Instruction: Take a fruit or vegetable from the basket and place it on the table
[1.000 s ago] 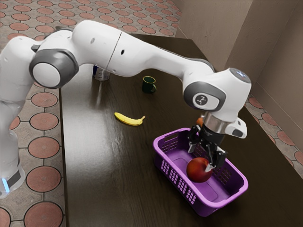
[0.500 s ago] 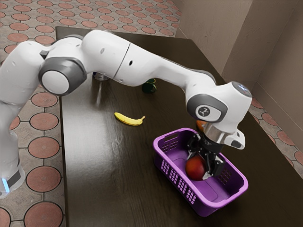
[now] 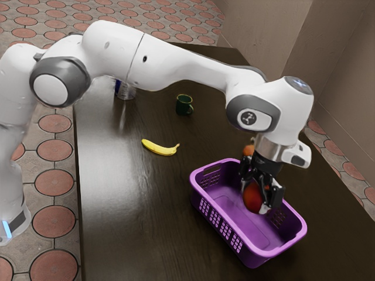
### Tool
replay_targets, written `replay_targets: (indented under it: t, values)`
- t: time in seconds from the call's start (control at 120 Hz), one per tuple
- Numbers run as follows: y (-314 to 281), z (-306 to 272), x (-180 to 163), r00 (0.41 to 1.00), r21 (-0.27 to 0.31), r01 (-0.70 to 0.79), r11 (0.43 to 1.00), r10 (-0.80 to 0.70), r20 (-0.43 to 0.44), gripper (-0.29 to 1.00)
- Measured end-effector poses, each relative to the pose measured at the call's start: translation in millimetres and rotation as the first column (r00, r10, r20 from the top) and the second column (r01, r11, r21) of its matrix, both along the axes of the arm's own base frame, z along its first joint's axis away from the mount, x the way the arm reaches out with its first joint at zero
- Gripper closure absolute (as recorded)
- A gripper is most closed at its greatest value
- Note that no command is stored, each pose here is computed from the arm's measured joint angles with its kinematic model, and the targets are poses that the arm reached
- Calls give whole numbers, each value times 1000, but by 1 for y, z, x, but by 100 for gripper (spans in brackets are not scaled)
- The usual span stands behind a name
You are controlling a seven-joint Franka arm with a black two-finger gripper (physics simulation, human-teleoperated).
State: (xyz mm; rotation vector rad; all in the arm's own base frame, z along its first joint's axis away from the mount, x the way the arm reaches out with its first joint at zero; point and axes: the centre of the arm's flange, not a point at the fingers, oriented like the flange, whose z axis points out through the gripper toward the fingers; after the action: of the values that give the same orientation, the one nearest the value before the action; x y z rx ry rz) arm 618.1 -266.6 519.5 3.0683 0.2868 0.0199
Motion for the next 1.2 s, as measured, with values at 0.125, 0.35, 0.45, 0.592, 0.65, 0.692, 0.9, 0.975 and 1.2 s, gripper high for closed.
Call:
replay_targets:
  t: [0.125,0.35,0.45,0.592,0.65,0.692,0.9,0.975,1.2]
  values:
    - [-30,57,-38,995,-27,71,997,-69,65,40]
    - [-74,86,-82,982,-32,172,985,-169,84,37]
    - [-99,77,-94,973,-30,221,975,-219,67,34]
    - [-135,69,-117,955,-27,293,956,-291,51,36]
    - [-148,64,-126,947,-25,319,947,-318,44,39]
    - [-155,62,-131,942,-23,335,942,-334,40,39]
    - [-166,60,-141,931,-18,364,931,-363,35,30]
    - [-169,59,-143,929,-25,370,929,-370,33,16]
    - [-170,57,-143,925,-33,380,924,-379,31,3]
